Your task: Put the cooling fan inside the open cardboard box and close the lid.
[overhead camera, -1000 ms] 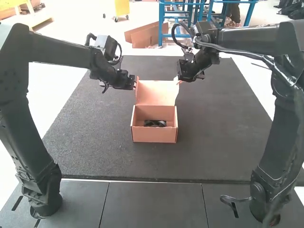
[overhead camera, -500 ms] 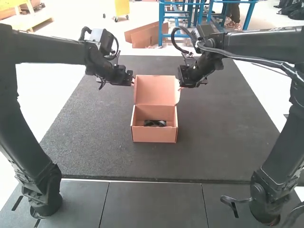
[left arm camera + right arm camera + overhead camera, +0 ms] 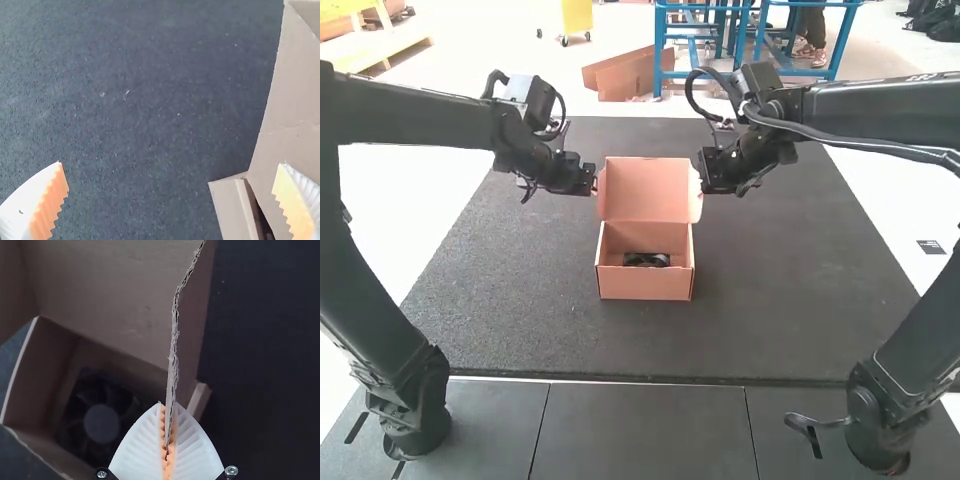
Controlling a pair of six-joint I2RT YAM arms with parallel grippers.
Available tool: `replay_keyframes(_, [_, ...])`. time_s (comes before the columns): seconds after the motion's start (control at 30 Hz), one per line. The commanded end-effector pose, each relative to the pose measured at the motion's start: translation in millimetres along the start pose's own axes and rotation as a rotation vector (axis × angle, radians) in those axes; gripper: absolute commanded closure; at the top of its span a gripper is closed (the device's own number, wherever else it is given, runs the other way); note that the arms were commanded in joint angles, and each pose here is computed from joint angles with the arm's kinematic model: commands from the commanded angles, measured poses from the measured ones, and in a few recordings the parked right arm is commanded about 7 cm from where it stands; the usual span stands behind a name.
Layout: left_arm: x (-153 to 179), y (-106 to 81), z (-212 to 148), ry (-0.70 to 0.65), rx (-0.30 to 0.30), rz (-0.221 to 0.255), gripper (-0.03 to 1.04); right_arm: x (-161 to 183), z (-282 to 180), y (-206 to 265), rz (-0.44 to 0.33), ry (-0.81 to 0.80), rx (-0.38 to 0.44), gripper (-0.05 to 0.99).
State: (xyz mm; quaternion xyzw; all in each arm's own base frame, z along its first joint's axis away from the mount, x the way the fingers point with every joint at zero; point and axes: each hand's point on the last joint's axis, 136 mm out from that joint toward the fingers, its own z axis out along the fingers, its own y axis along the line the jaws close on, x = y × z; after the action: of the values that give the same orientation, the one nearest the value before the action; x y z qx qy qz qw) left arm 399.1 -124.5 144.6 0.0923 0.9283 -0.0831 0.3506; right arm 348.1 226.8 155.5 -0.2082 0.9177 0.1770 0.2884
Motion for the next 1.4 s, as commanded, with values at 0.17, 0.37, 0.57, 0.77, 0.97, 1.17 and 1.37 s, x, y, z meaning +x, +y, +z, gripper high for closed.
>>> replay_keyframes(0.17, [-13,-7.1,-18,-0.058,0.028,0.003,0.04,-3,-4,22,-0.027,-0.033,-0.033,0.95])
replay_keyframes(0.37, [-8,-9.0,-21,-0.055,0.042,0.003,0.04,-1,1,17,-0.011,-0.054,-0.012,0.95])
replay_keyframes(0.57, [-2,-12.7,-24,-0.051,0.066,0.005,0.04,-1,3,18,-0.009,-0.074,-0.010,0.95])
replay_keyframes(0.77, [1,-15.5,-25,-0.048,0.084,0.006,0.04,6,2,22,-0.019,-0.076,-0.018,0.95])
replay_keyframes(0.97, [5,-19.7,-28,-0.042,0.110,0.006,0.04,16,0,25,-0.026,-0.068,-0.024,0.95])
replay_keyframes(1.17, [12,-23.9,-29,-0.026,0.138,0.006,0.04,22,-1,24,-0.026,-0.064,-0.026,0.95])
replay_keyframes(1.37, [18,-35.7,-29,-0.011,0.187,0.014,0.04,26,0,26,-0.027,-0.056,-0.037,0.95])
